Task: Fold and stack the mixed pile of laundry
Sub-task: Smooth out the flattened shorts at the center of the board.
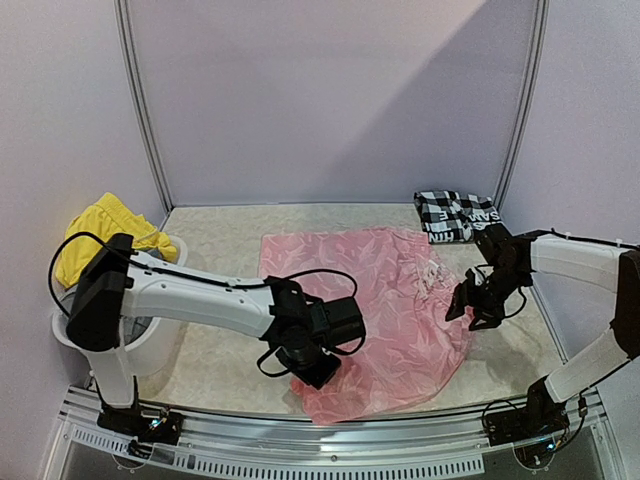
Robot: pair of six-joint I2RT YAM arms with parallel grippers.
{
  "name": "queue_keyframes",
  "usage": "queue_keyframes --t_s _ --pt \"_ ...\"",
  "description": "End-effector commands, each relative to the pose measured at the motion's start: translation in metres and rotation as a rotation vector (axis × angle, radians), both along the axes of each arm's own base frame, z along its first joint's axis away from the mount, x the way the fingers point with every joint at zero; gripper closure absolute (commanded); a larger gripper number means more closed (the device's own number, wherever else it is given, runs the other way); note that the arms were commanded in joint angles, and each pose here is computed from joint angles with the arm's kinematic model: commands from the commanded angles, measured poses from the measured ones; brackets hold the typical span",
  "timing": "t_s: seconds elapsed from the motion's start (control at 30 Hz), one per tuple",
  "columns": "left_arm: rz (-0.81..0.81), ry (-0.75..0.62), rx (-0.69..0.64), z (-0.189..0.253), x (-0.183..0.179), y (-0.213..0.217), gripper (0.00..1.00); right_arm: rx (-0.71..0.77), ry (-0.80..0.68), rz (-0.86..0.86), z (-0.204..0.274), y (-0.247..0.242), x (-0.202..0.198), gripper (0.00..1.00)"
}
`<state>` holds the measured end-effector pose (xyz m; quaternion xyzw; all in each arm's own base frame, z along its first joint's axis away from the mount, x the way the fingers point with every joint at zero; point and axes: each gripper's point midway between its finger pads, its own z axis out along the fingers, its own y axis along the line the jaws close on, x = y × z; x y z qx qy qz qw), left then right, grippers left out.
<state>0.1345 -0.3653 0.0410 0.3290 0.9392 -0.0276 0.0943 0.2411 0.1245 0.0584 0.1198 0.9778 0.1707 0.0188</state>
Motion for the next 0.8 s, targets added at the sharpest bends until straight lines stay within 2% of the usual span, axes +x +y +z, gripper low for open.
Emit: queue_keyframes --t_s 0.0,0.43,0.77 --pt "0.089 0.007 -0.038 0.013 0.011 0.024 0.96 -0.007 0.011 -0.002 -0.007 0.001 0.001 0.32" --pt "0.281 0.137 -0.173 -0.008 0.031 0.068 0.91 -0.001 0.026 -0.003 -0.010 0.005 0.009 0.32" --pt "0.374 0.161 -0.179 -0.012 0.054 0.102 0.91 0.000 0.034 0.001 -0.012 0.007 0.013 0.32"
